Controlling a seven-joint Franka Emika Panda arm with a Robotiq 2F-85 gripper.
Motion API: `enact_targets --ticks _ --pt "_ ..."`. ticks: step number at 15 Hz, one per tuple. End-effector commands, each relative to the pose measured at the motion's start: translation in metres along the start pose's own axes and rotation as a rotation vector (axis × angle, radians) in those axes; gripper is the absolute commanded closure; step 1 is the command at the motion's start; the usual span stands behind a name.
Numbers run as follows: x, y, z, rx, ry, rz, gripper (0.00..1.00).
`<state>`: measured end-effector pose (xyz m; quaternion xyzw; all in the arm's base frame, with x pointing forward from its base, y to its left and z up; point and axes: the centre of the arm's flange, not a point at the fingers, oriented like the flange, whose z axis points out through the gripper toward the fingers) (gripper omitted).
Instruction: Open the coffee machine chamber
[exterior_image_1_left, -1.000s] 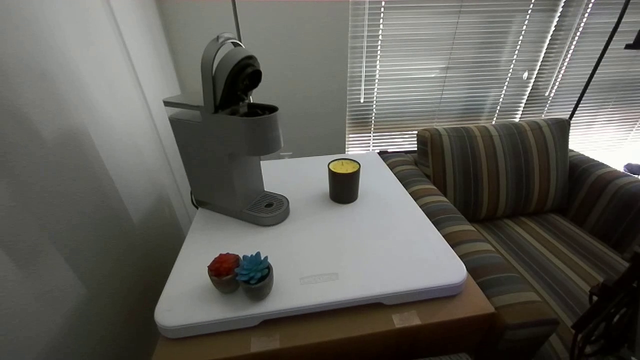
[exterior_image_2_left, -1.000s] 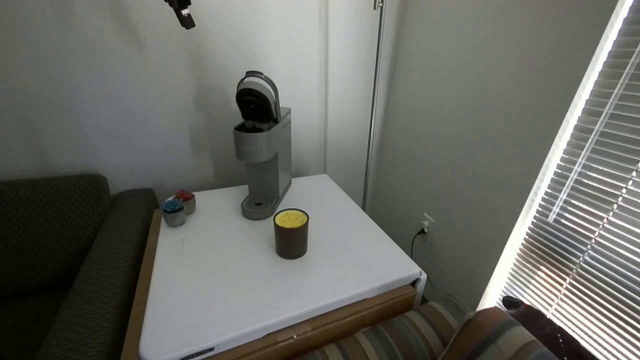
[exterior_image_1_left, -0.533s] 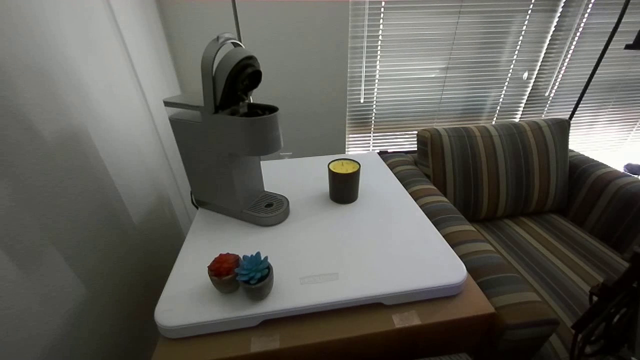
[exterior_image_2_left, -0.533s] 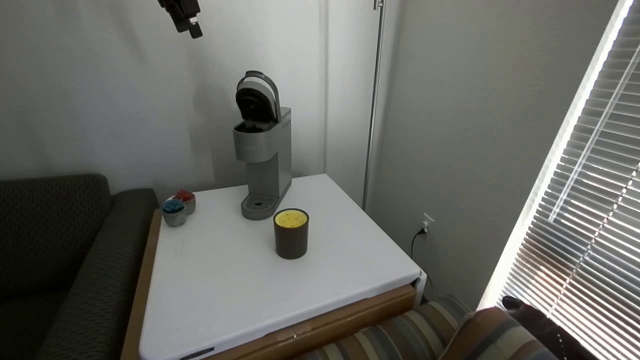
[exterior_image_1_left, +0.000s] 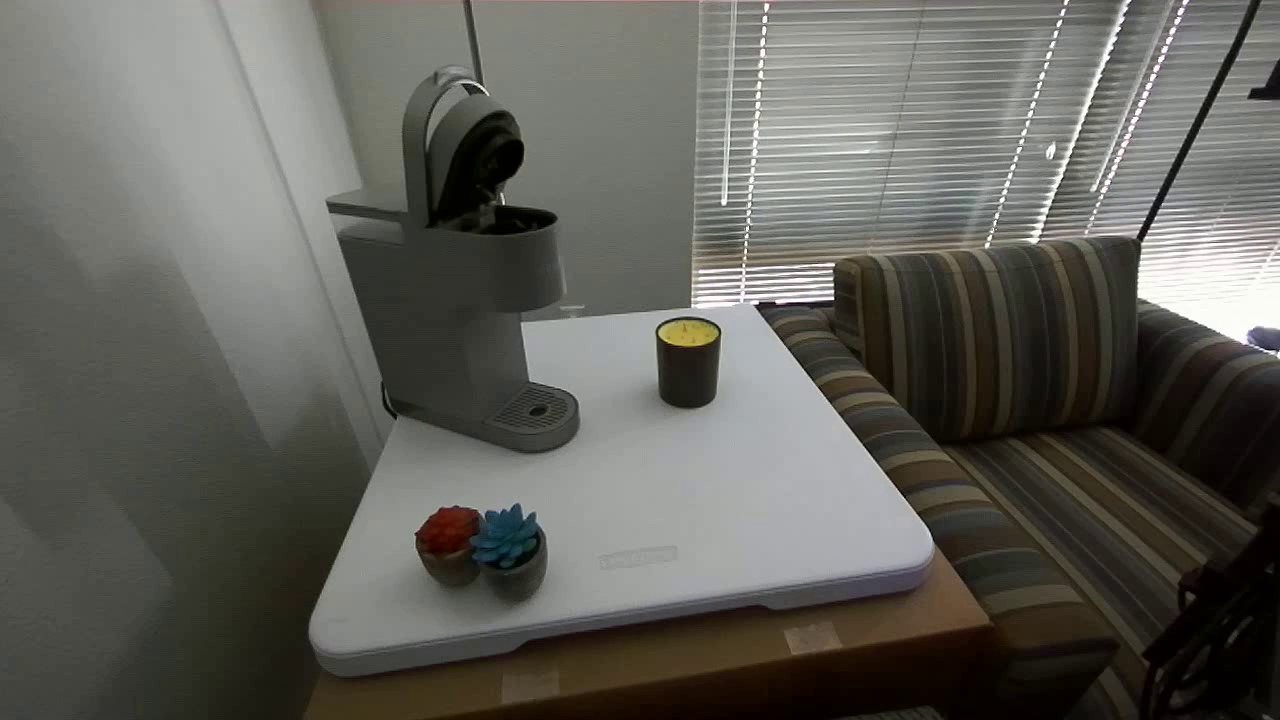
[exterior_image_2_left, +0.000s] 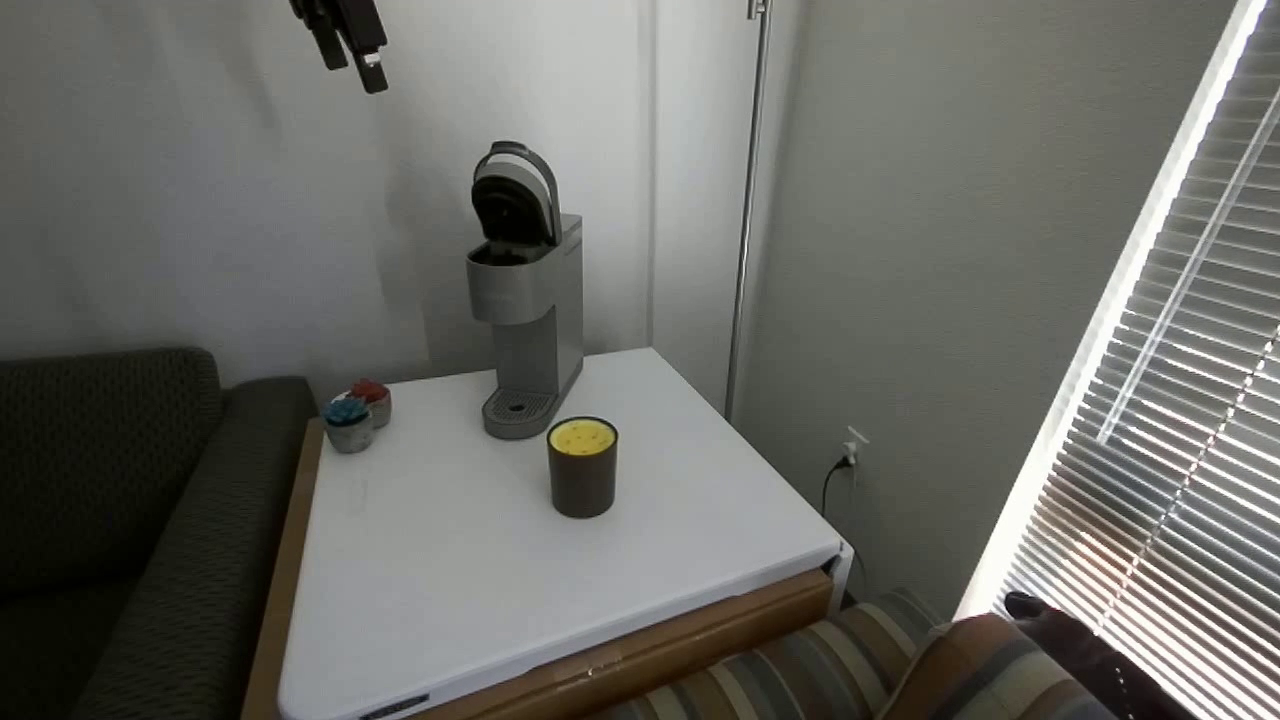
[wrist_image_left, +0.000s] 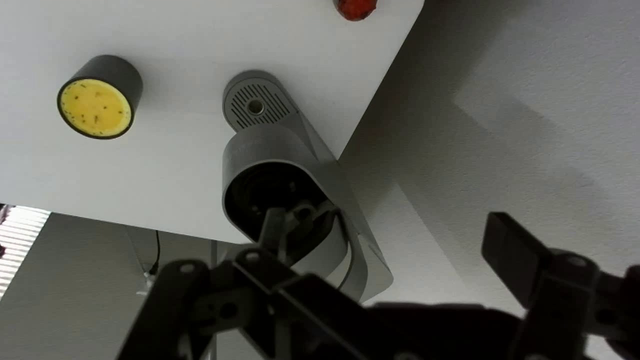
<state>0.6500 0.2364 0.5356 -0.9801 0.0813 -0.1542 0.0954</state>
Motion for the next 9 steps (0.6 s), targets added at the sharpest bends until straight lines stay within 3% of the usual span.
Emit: enact_targets --ticks 1,9 --pt "-0.0013 -0.0012 0.0011 0.005 -0.005 -0.001 0.0" --pt "-0.0021 -0.0017 0.0019 0.008 -0.008 -0.002 0.0"
